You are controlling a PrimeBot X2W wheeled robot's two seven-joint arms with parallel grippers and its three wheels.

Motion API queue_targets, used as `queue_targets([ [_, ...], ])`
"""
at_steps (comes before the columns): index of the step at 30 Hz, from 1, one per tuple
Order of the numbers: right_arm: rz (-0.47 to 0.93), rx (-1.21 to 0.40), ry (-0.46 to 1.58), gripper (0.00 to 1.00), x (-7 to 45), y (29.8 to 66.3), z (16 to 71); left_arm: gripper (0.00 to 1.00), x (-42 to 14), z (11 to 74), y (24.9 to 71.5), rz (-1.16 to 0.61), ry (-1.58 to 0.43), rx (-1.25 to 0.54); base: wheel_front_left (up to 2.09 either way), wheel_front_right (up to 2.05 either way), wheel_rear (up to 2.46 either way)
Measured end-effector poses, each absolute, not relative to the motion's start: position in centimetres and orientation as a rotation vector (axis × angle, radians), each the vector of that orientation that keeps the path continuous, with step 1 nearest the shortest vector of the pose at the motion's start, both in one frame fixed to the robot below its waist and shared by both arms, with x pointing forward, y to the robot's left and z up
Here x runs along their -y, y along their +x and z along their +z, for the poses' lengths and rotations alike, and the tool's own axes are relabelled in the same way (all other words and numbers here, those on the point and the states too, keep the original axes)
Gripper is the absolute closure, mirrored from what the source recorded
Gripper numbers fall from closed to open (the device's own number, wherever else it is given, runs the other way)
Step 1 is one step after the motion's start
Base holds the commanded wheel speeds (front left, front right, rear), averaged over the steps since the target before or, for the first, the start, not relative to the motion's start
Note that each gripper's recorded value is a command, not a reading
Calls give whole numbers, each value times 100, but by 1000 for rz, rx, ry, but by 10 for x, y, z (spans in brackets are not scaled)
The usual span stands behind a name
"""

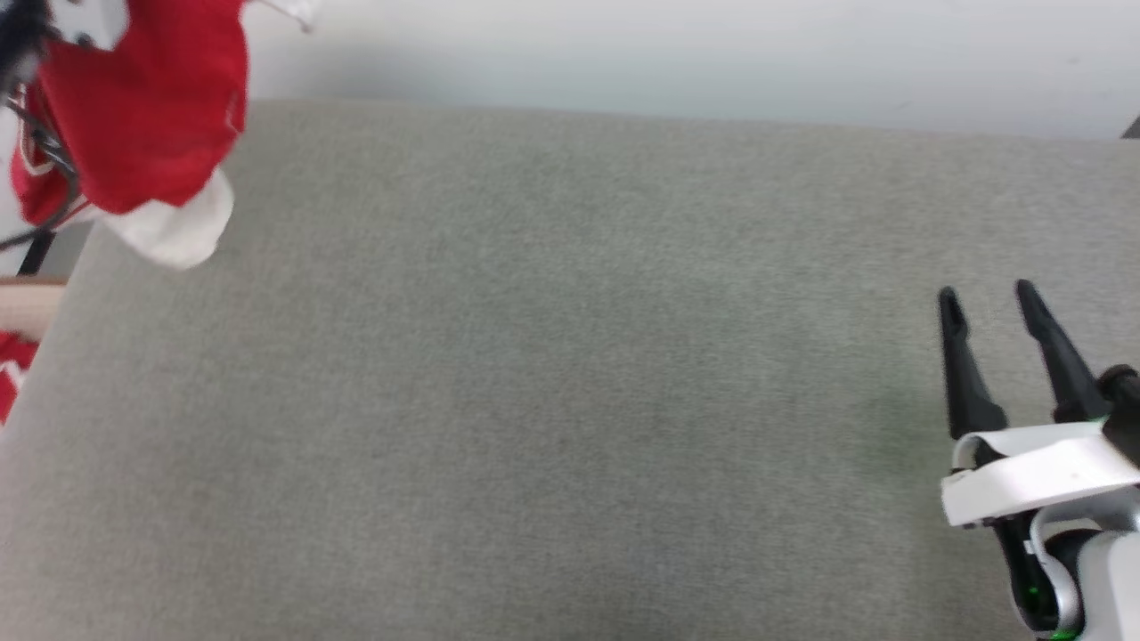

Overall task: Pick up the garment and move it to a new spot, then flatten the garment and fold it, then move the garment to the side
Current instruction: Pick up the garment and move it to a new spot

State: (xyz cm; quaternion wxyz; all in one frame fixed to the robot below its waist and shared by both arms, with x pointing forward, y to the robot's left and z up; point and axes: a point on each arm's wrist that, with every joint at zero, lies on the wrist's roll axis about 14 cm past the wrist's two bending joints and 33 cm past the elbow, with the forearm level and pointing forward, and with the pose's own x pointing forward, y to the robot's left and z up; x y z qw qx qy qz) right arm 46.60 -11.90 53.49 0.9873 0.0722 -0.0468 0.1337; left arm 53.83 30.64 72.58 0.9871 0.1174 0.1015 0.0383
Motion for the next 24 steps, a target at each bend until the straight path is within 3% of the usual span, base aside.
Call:
queue_targets([
  [12, -18, 147, 62, 0, 225, 426, 555, 100, -160, 709, 526, -232, 249, -236, 0, 0, 0],
  [24, -230, 108, 43, 0, 289, 374, 541, 100, -11, 610, 489, -585, 294, -453, 0, 0, 0],
])
